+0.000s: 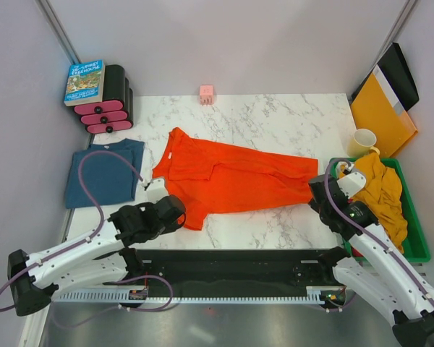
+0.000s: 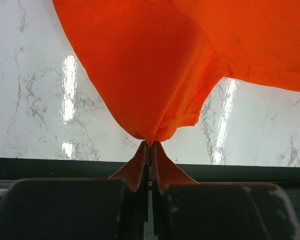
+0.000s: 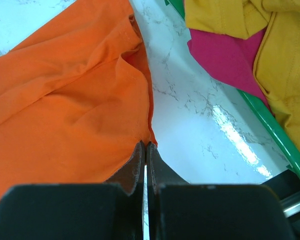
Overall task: Fold and stack the t-shirts
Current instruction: Fold the other side of the tshirt into a rectangle
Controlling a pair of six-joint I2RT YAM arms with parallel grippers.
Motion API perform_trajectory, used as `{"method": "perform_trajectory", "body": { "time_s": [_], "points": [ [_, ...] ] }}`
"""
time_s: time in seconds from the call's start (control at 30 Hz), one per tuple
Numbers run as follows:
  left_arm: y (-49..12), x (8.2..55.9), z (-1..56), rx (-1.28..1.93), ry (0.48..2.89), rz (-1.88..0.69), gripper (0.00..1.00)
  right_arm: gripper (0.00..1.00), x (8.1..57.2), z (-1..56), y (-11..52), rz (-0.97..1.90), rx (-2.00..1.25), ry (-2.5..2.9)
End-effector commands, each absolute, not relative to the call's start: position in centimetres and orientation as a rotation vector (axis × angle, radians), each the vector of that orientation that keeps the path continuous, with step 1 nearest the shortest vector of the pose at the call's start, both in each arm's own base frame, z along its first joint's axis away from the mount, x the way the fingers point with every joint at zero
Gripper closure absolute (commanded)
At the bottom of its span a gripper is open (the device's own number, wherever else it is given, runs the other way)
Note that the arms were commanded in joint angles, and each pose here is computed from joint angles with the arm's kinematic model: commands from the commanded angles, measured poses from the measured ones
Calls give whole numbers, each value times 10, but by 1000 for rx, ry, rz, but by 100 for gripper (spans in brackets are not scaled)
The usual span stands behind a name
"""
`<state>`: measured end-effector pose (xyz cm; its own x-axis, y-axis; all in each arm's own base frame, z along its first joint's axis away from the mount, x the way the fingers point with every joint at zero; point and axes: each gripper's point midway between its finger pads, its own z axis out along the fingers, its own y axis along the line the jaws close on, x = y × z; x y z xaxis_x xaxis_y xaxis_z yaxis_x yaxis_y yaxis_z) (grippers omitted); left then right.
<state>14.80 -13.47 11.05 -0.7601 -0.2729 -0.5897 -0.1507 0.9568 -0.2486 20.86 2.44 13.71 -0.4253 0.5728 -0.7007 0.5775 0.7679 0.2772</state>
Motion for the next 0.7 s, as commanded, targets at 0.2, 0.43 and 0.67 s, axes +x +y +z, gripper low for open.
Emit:
{"method": "perform_trajectory", "body": {
  "time_s": [0.2,0.43,0.67],
  "points": [
    [-154,176,141,-210,2351,-262,98,100,203,141,15,-24,922,2073],
    [-162,213,172,-226,2279,-264,98,100,201,138,14,-26,945,2072],
    [-159,218,210,-239,2192,-330,98,100,196,148,10,-18,958,2044]
  ]
}}
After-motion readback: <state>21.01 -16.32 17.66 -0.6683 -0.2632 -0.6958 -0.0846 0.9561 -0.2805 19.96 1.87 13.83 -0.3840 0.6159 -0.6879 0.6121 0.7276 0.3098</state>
